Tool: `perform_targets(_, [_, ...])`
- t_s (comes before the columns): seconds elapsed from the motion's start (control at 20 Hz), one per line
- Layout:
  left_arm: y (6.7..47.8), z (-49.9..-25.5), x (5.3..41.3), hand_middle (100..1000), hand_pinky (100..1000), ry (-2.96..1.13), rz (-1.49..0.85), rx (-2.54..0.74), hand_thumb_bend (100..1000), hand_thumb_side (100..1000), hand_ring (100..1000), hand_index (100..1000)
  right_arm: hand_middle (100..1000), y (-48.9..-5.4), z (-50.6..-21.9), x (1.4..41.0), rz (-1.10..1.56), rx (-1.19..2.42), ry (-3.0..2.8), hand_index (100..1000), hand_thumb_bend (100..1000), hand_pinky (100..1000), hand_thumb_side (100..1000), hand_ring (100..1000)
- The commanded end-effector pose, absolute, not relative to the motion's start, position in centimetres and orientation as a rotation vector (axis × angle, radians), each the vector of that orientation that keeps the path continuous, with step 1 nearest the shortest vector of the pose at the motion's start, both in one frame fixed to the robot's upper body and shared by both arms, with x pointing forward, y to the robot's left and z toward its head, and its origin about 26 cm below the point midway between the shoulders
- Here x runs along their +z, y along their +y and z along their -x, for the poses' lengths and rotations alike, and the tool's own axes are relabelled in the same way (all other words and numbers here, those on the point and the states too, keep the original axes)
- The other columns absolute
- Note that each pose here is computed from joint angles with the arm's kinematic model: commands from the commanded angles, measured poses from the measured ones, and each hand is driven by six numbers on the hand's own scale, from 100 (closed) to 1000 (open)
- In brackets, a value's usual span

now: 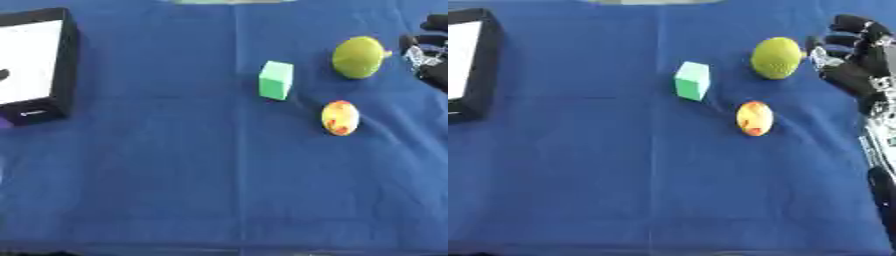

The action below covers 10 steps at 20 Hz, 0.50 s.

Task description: Pick up the objects with one hand, pass them to the other hand, and then place them into the box on the other side of the table.

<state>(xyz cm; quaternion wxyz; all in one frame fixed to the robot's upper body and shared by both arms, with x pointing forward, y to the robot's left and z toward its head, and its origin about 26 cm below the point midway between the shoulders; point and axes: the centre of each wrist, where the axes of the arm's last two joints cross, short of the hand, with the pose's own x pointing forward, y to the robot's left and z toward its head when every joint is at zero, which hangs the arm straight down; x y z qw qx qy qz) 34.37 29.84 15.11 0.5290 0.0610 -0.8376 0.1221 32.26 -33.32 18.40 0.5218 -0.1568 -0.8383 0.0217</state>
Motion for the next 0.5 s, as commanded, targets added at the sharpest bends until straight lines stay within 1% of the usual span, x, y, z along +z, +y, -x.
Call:
perform_targets(0.05, [29.96, -34.37, 16.23, 852, 753, -2.036, -0.146, 0.285, 385, 752, 862, 773, 725, -33.36, -31.99, 19.59, 0.391, 0.077, -2.044, 768, 353, 725, 128, 757])
perform_targets(0.5, [29.92, -34.37, 16.22, 852, 753, -2.035, -0.145, 0.284, 385, 752, 863, 773, 727, -33.39, -31.97, 19.61, 0.393, 0.086, -2.046, 773, 365, 728, 146, 759])
